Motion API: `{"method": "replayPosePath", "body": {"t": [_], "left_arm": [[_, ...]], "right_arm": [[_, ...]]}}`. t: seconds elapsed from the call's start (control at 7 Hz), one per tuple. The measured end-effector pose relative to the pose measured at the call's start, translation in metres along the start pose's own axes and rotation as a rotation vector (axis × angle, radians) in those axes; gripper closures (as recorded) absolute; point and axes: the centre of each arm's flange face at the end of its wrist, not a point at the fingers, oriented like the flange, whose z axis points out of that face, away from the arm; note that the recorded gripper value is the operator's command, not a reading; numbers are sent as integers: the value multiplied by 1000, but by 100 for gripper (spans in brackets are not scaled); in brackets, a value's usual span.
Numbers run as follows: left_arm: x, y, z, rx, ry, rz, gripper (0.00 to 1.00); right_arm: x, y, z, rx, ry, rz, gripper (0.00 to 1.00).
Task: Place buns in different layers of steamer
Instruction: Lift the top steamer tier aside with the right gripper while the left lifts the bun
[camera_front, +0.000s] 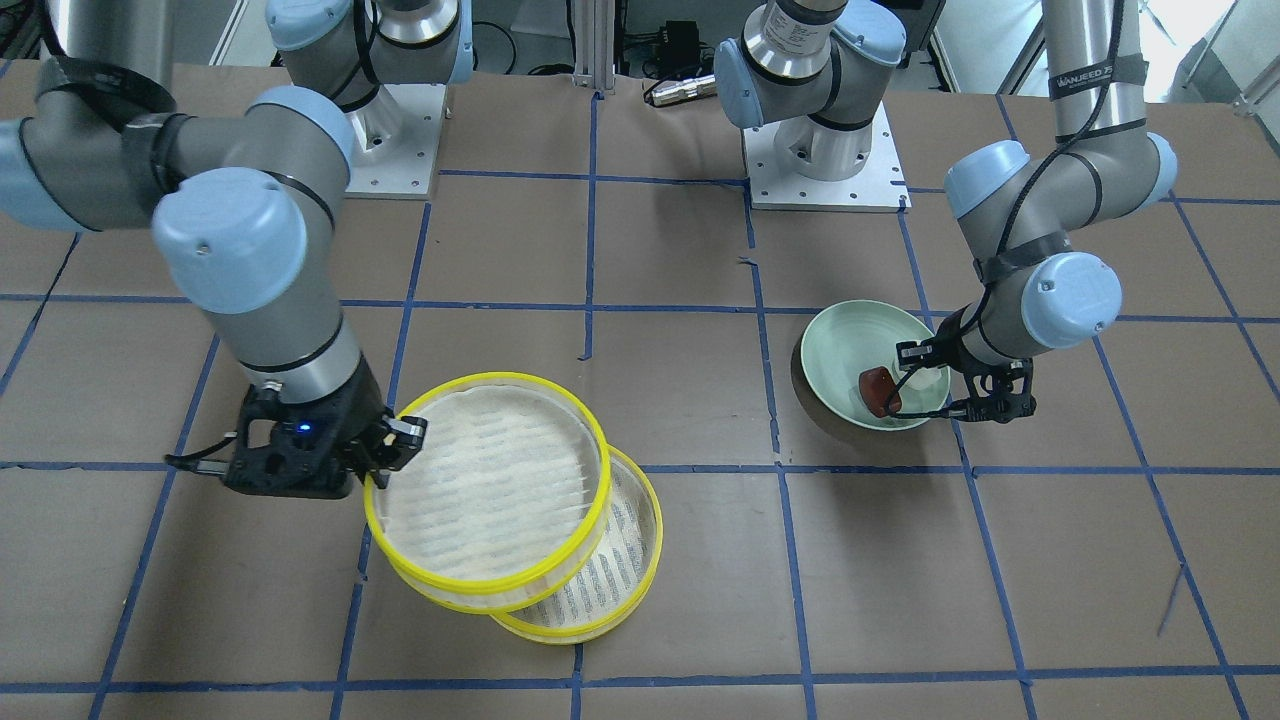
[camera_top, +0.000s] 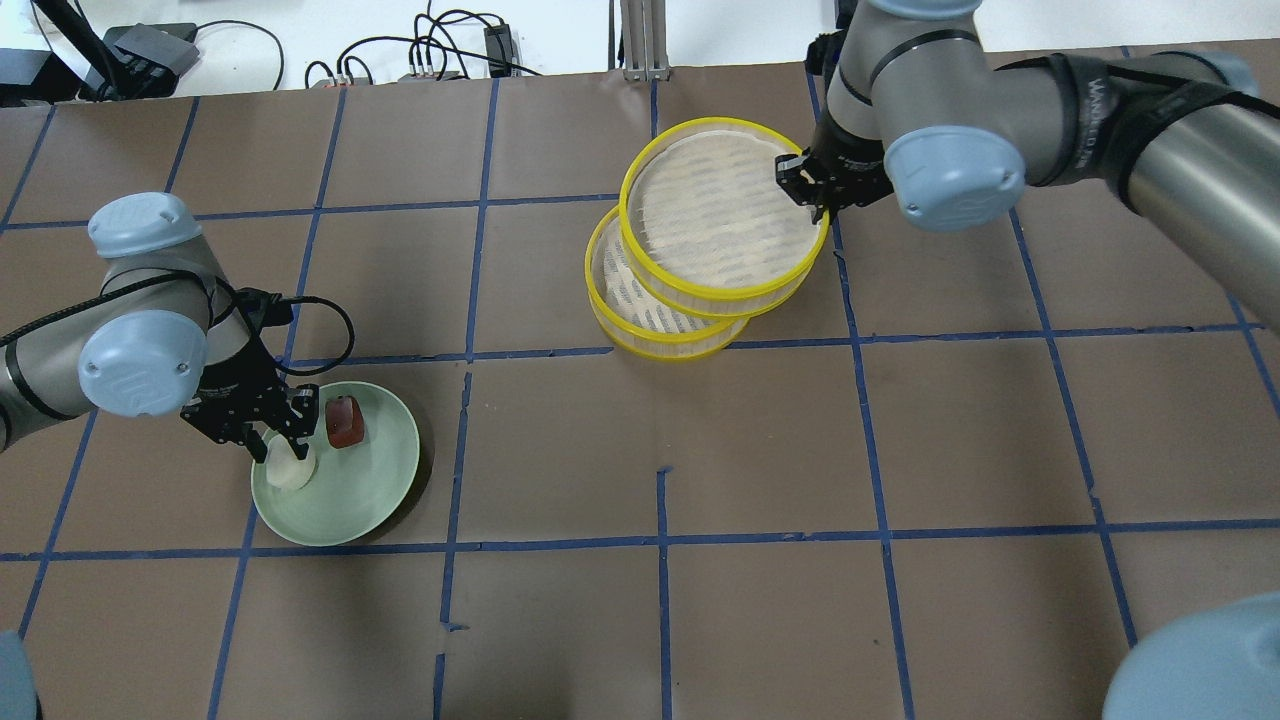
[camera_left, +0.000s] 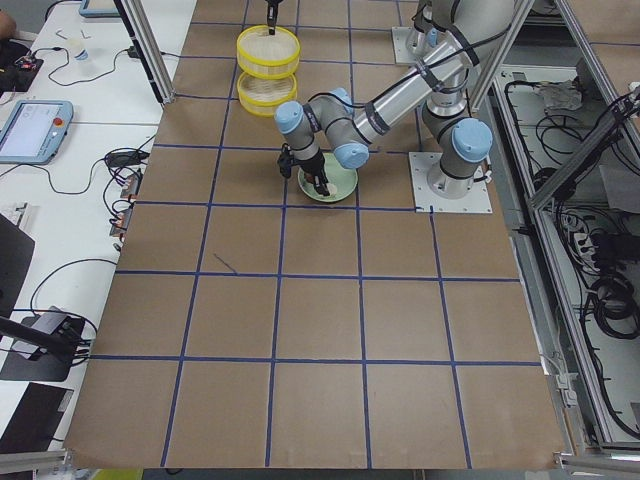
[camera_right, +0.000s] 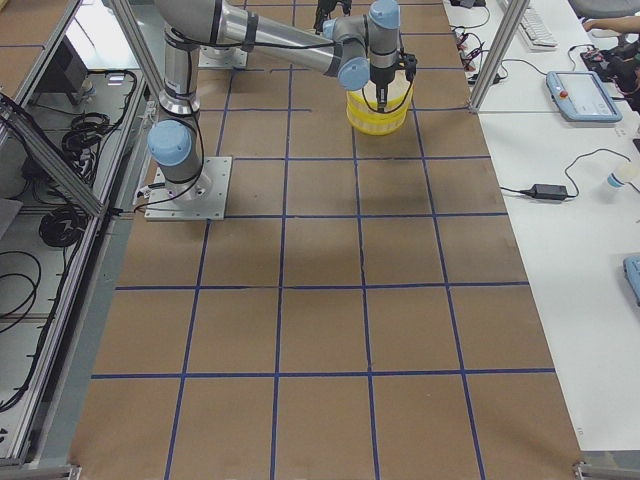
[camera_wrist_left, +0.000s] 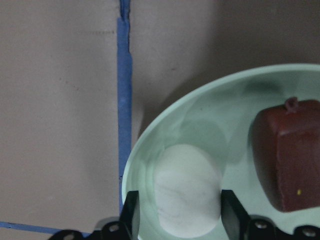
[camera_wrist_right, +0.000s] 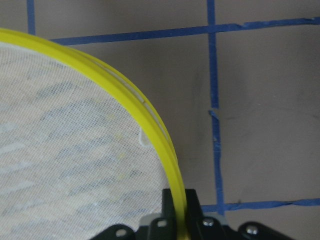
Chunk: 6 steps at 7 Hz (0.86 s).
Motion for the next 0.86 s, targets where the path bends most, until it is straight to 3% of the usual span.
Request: {"method": "replayPosePath", "body": {"t": [0.57,0.86], "left_arm": [[-2,1,-18,41,-10,-7,93],[-4,16,-78,129,-39,-12,93]], "right_arm": [[184,-20,-30,1,39,-67,85],[238,-19,-26,-3,58,-118,86]]}}
